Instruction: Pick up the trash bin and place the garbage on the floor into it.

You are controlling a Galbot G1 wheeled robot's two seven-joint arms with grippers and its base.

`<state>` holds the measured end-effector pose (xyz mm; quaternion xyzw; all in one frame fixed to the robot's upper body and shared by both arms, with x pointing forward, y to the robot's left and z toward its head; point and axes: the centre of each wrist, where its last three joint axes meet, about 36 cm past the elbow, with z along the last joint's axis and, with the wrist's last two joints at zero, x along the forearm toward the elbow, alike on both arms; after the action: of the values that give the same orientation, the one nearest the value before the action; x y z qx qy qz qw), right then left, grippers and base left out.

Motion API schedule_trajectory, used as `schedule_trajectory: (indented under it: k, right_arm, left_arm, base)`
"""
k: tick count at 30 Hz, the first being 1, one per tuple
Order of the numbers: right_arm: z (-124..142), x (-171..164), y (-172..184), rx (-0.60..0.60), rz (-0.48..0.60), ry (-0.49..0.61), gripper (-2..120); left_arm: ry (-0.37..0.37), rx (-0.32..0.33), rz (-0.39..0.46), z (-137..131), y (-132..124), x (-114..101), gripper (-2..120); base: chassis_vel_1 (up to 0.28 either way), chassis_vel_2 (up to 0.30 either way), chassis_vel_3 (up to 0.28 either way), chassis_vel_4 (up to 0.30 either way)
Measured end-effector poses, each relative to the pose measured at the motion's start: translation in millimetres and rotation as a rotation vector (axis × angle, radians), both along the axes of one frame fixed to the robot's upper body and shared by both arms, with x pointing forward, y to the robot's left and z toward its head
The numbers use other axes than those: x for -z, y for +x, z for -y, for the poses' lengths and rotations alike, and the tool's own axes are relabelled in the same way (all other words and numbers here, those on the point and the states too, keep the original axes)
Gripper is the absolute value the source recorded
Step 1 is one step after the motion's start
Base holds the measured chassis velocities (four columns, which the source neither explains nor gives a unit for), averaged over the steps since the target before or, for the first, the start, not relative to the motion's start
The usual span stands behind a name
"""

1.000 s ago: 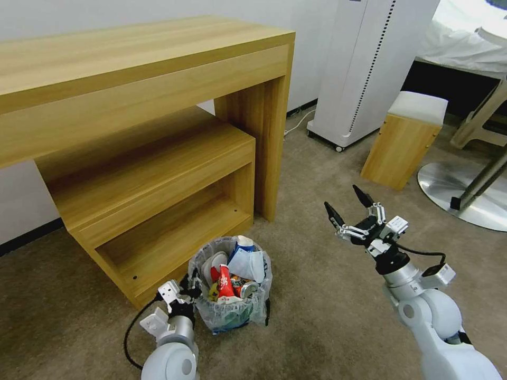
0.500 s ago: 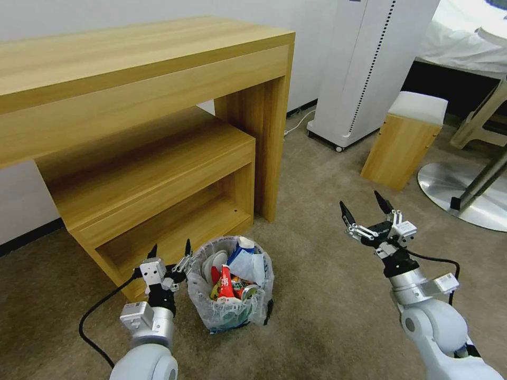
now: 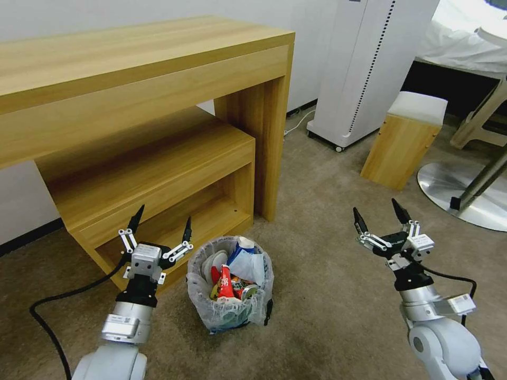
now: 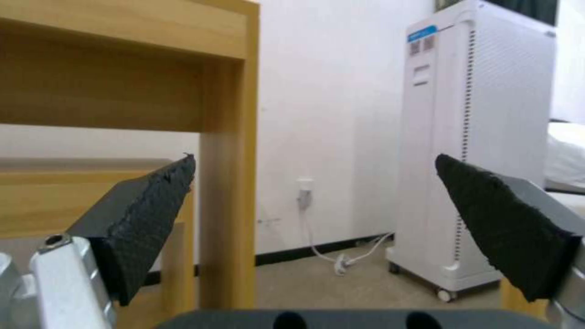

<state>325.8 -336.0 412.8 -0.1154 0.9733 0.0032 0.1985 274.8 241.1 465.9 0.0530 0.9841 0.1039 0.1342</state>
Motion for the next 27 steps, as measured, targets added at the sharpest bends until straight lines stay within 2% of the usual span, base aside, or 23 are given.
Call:
schedule_trajectory:
  k: [1,2,4,5,6,8,27]
  right_arm:
    - [0,-2,0,0.008,0.002,0.001,100]
    - [0,-2,0,0.008,0.002,0.001,100]
    - [3,-8,-2,0.04,0.002,0.005,100]
    - [6,-12,-5,0.072,-0.001,0.01,100]
    - [6,-12,-5,0.072,-0.001,0.01,100]
    - [13,-12,-13,0.116,-0.016,0.017,100]
    - [16,-11,-15,0.124,-0.022,0.019,100]
  left_arm:
    - [-0.035,0.006,-0.017,1,-1,-4,100]
    - [-0.035,0.006,-0.017,1,-1,-4,100]
    - [-0.112,0.019,-0.061,2,-3,-14,100]
    - [-0.173,0.029,-0.104,2,-5,-22,100]
    - [-0.173,0.029,-0.104,2,-5,-22,100]
    - [-0.24,0.044,-0.155,1,-7,-31,100]
    - [-0.25,0.041,-0.168,0,-8,-31,100]
  base:
    - [0.0,0.0,0.0,0.0]
    - [0.0,0.0,0.0,0.0]
    - [0.0,0.0,0.0,0.0]
    - [0.0,0.0,0.0,0.0]
    - [0.0,0.0,0.0,0.0]
    - [0.0,0.0,0.0,0.0]
    - [0.0,0.0,0.0,0.0]
